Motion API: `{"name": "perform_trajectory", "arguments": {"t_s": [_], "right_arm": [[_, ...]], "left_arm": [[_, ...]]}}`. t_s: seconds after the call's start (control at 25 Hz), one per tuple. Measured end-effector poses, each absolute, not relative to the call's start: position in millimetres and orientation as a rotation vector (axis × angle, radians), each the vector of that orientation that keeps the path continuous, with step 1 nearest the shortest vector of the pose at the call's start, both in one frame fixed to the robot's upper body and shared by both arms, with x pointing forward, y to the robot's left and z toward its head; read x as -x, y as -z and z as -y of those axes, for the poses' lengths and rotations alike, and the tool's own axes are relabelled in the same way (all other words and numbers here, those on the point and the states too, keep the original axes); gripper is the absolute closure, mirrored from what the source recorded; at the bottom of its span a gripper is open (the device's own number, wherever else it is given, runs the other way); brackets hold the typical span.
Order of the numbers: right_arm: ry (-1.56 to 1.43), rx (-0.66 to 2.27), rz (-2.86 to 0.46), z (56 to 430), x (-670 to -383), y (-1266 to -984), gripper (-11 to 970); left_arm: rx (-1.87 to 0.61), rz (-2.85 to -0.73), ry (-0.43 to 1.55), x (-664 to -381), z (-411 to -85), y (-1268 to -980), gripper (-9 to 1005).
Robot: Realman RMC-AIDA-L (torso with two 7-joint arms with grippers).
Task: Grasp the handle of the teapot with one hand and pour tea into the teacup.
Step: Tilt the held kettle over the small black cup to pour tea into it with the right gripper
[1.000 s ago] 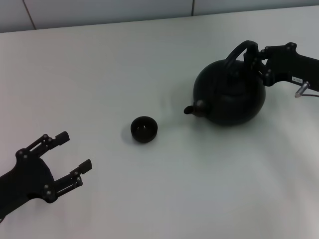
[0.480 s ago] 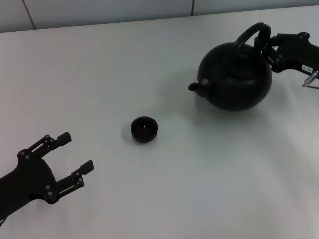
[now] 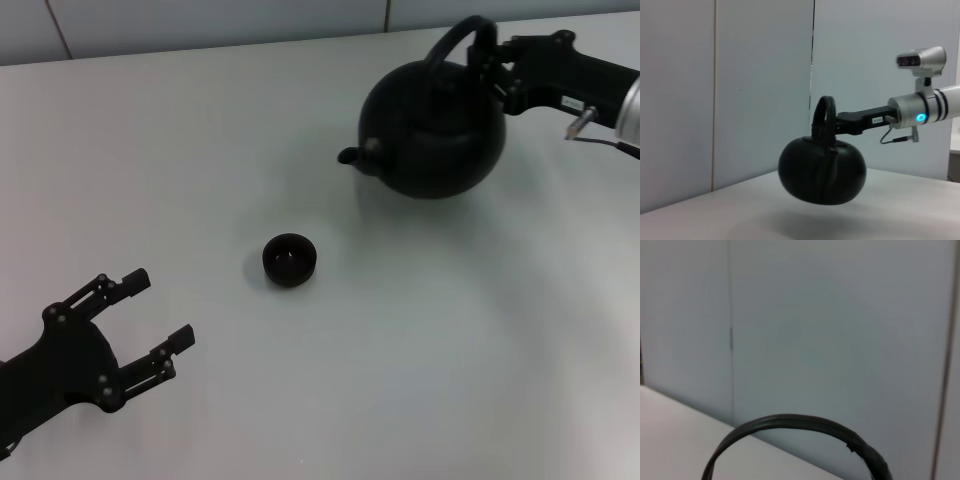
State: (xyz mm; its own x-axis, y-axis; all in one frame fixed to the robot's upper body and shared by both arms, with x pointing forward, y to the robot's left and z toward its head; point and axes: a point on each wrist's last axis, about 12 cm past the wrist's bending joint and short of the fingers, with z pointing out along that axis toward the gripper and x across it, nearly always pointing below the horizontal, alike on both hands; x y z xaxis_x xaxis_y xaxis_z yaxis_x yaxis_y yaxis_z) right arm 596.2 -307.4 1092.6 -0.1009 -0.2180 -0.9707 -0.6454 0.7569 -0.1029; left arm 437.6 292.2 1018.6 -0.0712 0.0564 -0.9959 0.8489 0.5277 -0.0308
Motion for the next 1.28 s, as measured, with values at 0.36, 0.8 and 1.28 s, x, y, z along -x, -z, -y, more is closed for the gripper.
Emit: {"name": "perform_trajectory", "arguments": {"t_s": [0.36, 0.8, 1.28], "right_arm": [[-0.375, 0.822, -1.607, 288.5, -607.3, -1099.7, 882], [-0.298, 0.998, -1.489, 271.2, -614.3, -1107.5, 883], [-0.233, 1.079, -1.378, 260.8, -614.8, -1110.5, 880]], "left_arm": [[-0.815, -1.51, 0.789, -439.6, -290.7, -1018.9, 197], [-0.818, -1.507, 0.79, -442.9, -289.3, -1019.8, 197], [-0.8, -1.515, 0.8, -441.8, -288.6, -1018.8, 197]]}}
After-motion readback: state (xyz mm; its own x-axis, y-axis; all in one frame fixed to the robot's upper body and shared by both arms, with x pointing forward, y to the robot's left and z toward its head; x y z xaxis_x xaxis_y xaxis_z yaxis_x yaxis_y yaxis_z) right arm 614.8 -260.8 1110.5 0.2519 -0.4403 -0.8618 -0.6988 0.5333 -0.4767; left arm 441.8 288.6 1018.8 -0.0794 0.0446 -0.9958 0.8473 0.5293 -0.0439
